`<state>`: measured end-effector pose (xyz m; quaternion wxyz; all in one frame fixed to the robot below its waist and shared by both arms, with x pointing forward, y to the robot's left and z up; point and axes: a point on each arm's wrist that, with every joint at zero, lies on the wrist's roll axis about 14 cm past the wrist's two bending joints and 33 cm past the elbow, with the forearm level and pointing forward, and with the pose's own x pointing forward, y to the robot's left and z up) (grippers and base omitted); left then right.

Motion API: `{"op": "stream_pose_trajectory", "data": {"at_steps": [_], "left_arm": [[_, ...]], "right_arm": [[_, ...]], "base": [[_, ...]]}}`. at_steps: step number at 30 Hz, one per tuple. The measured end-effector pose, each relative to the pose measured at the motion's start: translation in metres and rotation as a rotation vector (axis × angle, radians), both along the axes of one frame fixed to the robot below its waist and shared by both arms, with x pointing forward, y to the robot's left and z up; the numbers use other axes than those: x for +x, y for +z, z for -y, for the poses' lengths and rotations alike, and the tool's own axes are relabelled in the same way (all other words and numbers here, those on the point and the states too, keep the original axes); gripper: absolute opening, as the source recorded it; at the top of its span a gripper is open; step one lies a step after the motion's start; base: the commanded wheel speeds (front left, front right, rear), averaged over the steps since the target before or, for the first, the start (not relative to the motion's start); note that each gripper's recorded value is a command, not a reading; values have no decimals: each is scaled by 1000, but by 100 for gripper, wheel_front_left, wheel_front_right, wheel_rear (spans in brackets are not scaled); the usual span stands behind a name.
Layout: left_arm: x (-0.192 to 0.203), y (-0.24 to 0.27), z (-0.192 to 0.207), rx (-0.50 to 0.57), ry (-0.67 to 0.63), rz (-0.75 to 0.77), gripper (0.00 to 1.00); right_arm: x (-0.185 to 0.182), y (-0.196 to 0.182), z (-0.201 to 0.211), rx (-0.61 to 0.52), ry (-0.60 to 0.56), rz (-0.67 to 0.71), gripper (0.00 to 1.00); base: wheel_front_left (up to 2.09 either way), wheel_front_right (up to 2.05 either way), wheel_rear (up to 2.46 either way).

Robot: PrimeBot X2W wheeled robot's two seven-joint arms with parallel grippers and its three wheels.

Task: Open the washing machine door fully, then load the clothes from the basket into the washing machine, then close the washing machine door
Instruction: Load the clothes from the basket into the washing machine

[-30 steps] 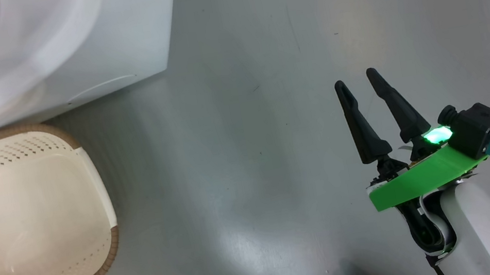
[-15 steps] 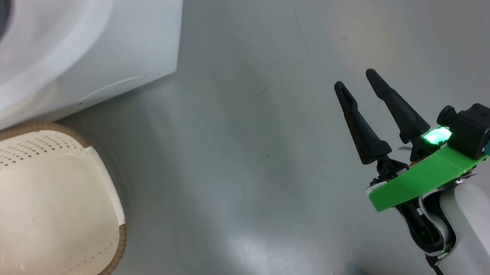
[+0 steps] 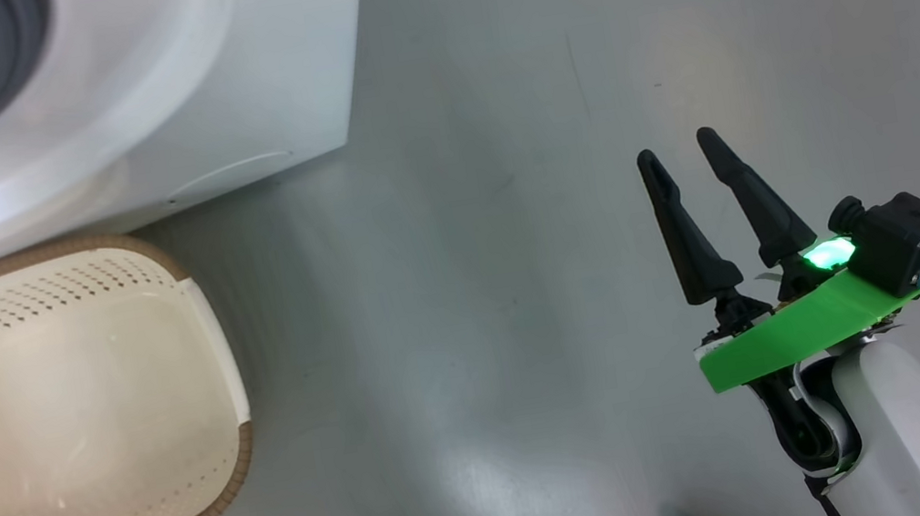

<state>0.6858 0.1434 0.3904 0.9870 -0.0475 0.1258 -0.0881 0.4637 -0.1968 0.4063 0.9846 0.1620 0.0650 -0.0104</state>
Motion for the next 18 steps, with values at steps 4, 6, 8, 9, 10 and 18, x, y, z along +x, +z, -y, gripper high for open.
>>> {"op": "stream_pose_trajectory", "data": {"at_steps": [4, 6, 8, 9, 10, 18], "left_arm": [[-10, 8, 3, -56, 3, 31, 100], [-16, 13, 2, -102, 20, 49, 100], [-21, 14, 1, -123, 29, 52, 100], [-27, 13, 1, -135, 31, 52, 100], [-33, 12, 1, -143, 33, 50, 100], [-79, 13, -11, -180, 72, 55, 100]], "right_arm": [[1, 6, 0, 0, -1, 15, 100], [1, 9, 0, -5, 1, 23, 100], [1, 11, -1, -4, 1, 27, 100], [1, 13, -1, -3, 2, 31, 100], [1, 15, -1, -4, 4, 35, 100], [-7, 29, 0, -18, 19, 60, 100]], "base": [[0, 0, 0], [0, 0, 0], [0, 0, 0], [0, 0, 0], [0, 0, 0], [0, 0, 0]]}}
